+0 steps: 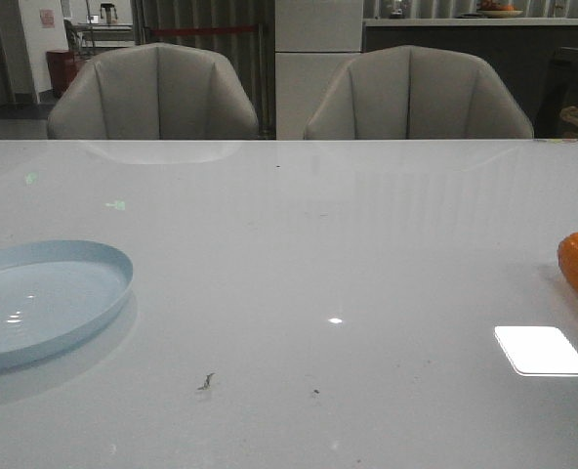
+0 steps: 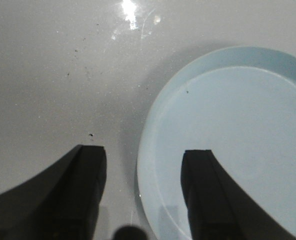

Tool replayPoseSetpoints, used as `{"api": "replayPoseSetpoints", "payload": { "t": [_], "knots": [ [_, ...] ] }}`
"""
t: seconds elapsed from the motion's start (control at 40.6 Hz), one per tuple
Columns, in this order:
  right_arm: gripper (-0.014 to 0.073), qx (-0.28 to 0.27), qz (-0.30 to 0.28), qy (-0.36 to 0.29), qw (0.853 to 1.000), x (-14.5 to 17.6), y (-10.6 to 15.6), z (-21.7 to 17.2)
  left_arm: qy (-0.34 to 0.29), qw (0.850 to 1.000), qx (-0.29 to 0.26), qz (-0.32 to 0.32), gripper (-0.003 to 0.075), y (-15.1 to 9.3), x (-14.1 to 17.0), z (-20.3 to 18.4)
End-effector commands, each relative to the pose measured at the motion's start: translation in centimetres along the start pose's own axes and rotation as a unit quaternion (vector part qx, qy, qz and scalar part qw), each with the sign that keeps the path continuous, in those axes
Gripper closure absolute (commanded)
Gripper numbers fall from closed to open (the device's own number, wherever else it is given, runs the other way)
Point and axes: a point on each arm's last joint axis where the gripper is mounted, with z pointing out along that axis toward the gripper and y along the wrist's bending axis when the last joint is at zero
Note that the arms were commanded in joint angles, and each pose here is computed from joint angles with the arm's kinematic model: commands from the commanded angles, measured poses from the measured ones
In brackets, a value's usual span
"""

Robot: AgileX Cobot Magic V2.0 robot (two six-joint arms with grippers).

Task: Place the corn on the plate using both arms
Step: 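Grasp the light blue plate rim with the left gripper and lift it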

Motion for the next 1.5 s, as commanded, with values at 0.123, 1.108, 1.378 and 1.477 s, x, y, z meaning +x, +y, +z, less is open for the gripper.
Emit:
{"api": "replayPoseSetpoints", "payload": {
  "t": [0.123,1.108,1.378,1.477],
  "knots": [
    [0.0106,0.001,0.003,-0.014,1.0,-1.1,0.0,-0.3,0.059,0.998,0.01,-0.013,0.0313,-0.1,-2.8,2.6],
    [0.0106,0.001,0.003,-0.012,1.0,-1.0,0.0,-0.3,0.087,0.995,0.03,-0.028,0.0627,-0.5,-4.7,3.9],
    [0.0106,0.001,0.003,-0.012,1.0,-1.0,0.0,-0.3,0.024,0.994,0.088,-0.057,0.0627,-2.1,-9.8,0.0],
    [0.0106,0.001,0.003,-0.012,1.0,-1.0,0.0,-0.3,0.002,0.989,0.127,-0.072,0.0627,-3.1,-11.4,-1.6]
  ]
}}
